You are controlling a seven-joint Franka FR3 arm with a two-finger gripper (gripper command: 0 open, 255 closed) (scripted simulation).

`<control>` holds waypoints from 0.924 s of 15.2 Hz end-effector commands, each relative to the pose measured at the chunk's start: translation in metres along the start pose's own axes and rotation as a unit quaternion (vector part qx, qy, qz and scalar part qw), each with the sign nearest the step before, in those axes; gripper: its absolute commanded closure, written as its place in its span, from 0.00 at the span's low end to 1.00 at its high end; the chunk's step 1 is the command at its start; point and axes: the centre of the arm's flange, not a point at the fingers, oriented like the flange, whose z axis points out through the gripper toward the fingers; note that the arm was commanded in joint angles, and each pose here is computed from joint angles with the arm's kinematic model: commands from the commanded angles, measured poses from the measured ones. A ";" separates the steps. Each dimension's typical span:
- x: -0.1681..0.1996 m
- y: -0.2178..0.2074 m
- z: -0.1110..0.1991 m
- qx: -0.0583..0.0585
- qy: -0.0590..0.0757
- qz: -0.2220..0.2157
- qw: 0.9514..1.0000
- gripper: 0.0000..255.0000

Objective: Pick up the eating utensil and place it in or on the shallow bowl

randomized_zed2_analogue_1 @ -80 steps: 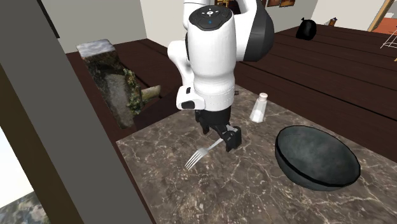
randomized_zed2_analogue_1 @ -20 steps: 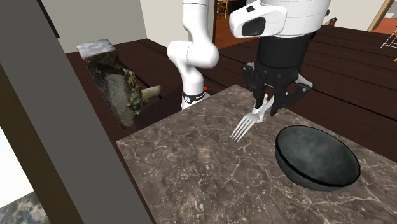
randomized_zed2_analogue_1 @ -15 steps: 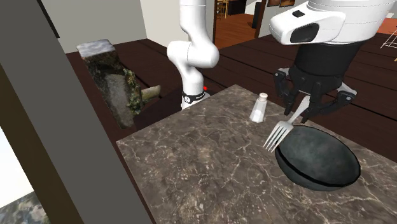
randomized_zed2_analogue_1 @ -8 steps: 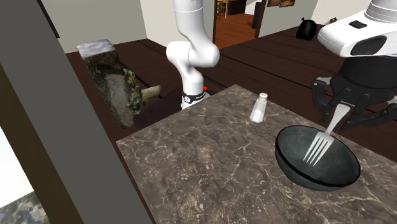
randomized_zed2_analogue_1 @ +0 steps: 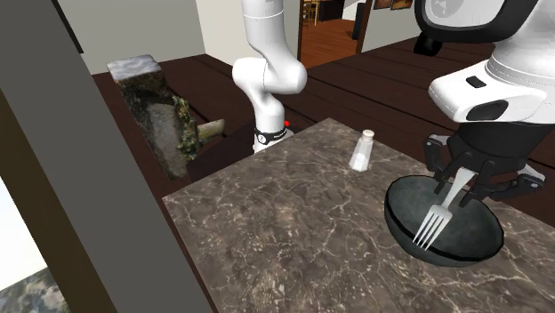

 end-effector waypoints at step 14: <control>0.000 -0.001 0.006 0.000 0.000 0.000 1.000 0.00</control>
